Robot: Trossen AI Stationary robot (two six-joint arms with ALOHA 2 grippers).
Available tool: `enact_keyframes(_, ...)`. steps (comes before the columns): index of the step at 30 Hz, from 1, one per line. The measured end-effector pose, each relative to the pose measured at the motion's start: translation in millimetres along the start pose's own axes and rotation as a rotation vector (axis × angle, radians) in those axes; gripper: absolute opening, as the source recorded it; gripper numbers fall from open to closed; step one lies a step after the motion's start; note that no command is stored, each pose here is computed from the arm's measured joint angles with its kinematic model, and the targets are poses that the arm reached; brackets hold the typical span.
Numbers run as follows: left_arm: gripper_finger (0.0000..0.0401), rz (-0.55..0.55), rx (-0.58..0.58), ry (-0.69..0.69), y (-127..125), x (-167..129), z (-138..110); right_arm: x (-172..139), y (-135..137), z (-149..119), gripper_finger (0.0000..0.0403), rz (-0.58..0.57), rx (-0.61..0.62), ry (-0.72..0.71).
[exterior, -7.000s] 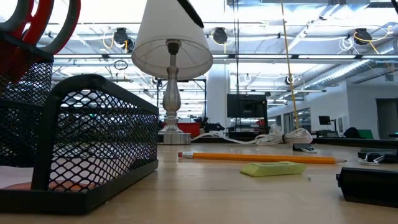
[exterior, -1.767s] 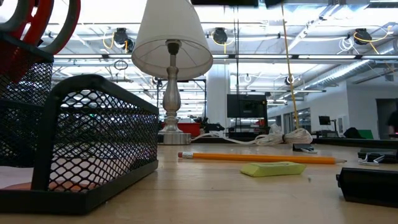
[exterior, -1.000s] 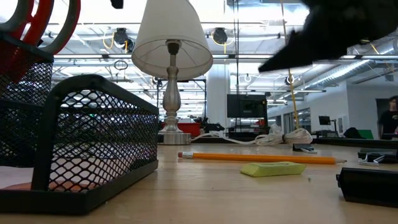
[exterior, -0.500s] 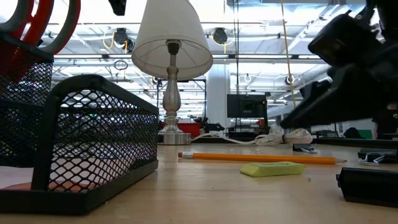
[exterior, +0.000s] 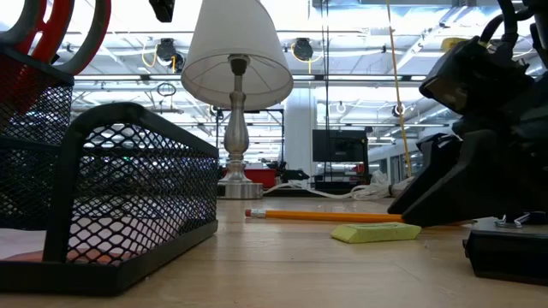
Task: Pick and place office supplies into organizer
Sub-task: Put the right yellow pencil into the black desk organizer
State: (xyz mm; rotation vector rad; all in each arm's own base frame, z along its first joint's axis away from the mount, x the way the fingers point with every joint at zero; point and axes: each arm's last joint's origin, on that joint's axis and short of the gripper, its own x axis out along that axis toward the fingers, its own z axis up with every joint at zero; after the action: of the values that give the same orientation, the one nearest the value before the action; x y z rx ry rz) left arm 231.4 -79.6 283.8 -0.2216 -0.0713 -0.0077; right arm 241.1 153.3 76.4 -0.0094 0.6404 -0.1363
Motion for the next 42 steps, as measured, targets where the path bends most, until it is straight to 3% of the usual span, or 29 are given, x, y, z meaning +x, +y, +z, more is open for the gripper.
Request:
enact_keyframes(15, 0.0234, -0.005, 0.001, 0.007, -0.1, 0.0, -0.6, 5.8, -14.0, -3.9, 0.0012, -0.034, 0.034, 0.058)
enact_keyframes(19, 0.0234, 0.001, 0.008, 0.014, 0.2, 0.0, -1.4, 10.8, -17.7, 4.3, 0.0019, -0.023, 0.073, 0.003)
enact_keyframes(26, 0.0234, 0.024, 0.016, 0.023, 1.2, 0.0, -2.6, 12.8, -21.0, 13.9, 0.0004, -0.016, 0.040, -0.060)
enact_keyframes(32, 0.0234, 0.025, 0.019, 0.024, 1.2, 0.0, -2.7, 5.6, -22.3, 25.9, 0.0002, -0.033, 0.011, -0.114)
enact_keyframes(42, 0.0234, 0.025, 0.018, 0.023, 1.2, 0.0, -2.6, -13.3, -15.2, 44.7, 0.0002, 0.036, 0.028, -0.202)
